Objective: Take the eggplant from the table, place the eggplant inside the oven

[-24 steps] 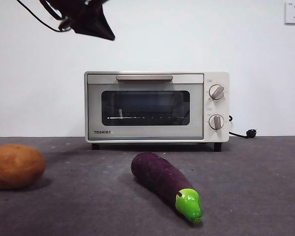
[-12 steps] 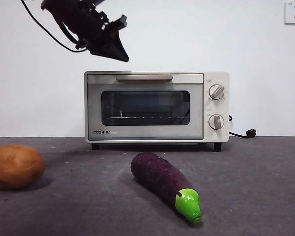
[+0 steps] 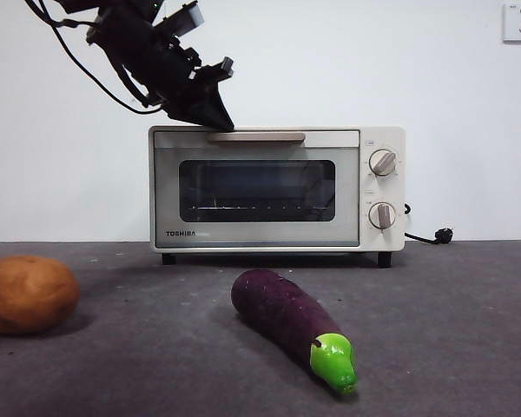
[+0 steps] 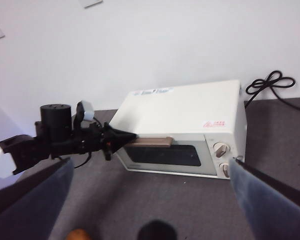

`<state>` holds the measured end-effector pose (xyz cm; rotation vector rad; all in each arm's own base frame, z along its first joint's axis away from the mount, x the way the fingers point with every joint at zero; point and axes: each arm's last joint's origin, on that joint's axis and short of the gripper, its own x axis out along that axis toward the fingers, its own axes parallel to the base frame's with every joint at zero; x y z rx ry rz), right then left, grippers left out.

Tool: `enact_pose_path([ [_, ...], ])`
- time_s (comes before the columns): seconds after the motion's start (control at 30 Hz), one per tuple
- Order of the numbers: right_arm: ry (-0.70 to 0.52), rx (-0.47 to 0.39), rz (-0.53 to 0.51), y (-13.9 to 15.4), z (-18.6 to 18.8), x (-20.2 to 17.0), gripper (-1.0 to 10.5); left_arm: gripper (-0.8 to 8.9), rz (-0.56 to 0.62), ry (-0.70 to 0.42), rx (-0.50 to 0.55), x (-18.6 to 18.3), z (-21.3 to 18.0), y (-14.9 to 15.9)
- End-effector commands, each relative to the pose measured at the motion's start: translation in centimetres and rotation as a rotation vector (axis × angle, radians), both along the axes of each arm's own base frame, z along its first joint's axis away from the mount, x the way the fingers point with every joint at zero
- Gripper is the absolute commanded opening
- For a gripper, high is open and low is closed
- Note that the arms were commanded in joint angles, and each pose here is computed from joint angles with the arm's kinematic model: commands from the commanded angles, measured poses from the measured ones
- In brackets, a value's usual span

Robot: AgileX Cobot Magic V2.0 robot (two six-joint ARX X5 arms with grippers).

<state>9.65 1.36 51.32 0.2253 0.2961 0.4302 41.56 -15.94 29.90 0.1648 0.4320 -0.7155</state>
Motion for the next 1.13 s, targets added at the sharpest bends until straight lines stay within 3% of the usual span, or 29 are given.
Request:
enact_pose_path([
  [0.03,0.002,0.006,0.003,0.0,0.1,-0.2,6.3,-0.06,-0.015,-0.003,0.012,0.3,-0.7,-0.6],
  [0.47,0.032,-0.008,0.007,0.0,-0.3,0.0,6.3,-0.06,-0.054,0.085,0.061,0.2,-3.0,-1.8],
  [1.13,0.033,-0.014,0.009,0.0,-0.3,0.0,6.3,-0.06,-0.214,0.167,0.086,-3.2,-3.6,-7.4],
])
